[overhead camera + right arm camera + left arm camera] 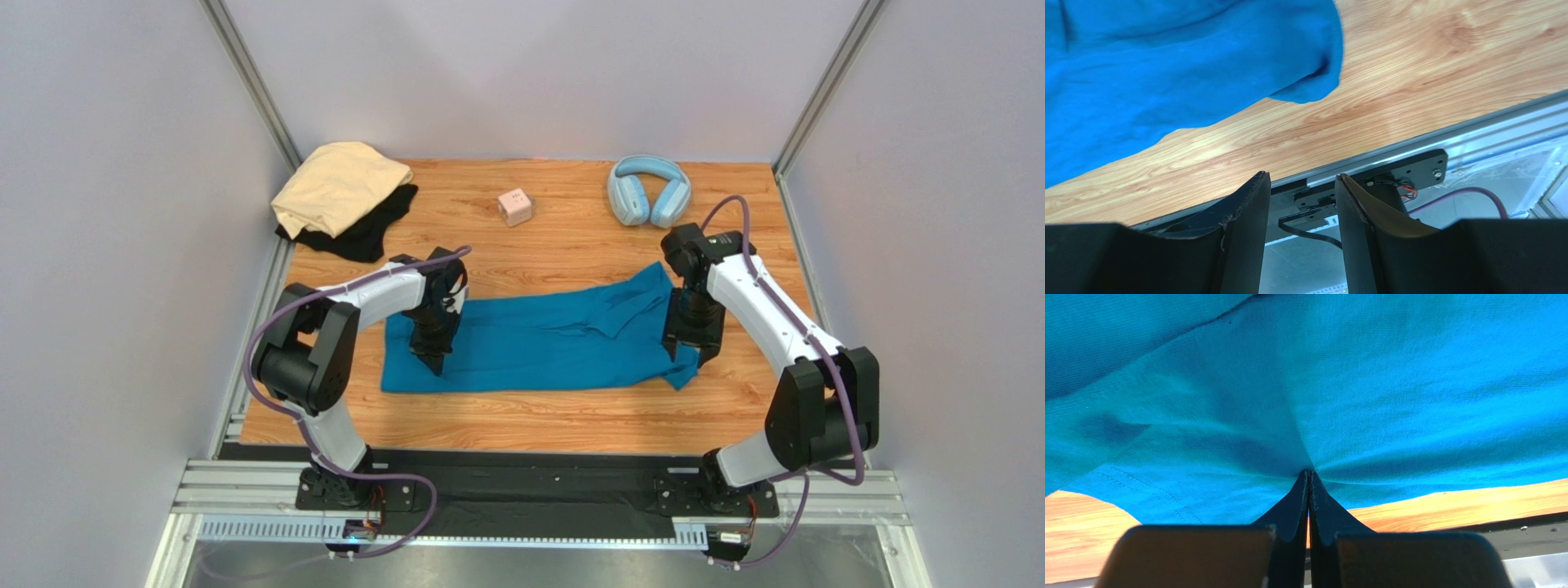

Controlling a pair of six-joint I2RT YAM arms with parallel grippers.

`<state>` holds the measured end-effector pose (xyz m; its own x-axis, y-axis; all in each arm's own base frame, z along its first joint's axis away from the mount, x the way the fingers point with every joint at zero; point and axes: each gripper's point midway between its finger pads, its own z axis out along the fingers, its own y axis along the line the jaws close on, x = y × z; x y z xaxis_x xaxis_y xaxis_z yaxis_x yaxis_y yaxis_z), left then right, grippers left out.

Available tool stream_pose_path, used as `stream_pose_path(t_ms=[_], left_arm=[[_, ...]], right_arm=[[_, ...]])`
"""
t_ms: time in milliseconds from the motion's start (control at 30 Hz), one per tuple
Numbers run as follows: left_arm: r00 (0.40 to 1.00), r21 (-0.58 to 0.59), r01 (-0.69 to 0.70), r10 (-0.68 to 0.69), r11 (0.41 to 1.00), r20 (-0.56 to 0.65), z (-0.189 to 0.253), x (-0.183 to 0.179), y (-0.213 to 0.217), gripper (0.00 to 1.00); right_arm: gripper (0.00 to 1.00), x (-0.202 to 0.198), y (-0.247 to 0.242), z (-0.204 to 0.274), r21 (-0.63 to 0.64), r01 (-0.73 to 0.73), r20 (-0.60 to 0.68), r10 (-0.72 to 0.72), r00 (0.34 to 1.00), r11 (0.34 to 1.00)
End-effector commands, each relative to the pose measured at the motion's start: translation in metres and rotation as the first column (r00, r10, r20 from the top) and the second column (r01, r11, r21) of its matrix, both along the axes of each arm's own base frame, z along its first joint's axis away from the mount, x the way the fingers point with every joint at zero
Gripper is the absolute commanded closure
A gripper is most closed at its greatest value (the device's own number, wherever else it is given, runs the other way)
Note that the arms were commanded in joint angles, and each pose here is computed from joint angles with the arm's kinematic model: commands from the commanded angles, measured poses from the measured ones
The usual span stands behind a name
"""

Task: Fold and stack the t-shirts

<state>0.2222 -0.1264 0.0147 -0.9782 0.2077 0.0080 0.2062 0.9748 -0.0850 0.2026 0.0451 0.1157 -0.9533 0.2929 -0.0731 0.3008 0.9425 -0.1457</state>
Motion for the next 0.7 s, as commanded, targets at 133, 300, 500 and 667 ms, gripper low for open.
stream_pose_path(t_ms=[133, 300, 500, 667], left_arm=[[1.000, -0.022, 0.019, -0.019, 1.000, 0.015, -0.001, 0.005, -0.003, 1.00], [1.000, -0.024, 0.022, -0.022, 0.999, 0.011, -0.001, 0.003, -0.002, 1.00], [1.000, -0.020, 0.022, -0.022, 1.000, 0.009, -0.001, 0.002, -0.002, 1.00], [1.000, -0.014, 0.020, -0.020, 1.000, 0.007, -0.002, 0.001, 0.000, 1.00]], right_arm=[[0.53, -0.016, 0.029, -0.041, 0.072, -0.004, -0.152, 0.014, 0.988, 0.997], [0.53, -0.008, 0.016, -0.055, -0.019, -0.041, -0.200, 0.036, 0.979, 0.999], [0.53, 0.000, 0.007, -0.064, -0.081, -0.091, -0.274, 0.066, 0.960, 0.993], [0.53, 0.002, 0.001, -0.071, -0.105, -0.110, -0.311, 0.072, 0.948, 0.988]])
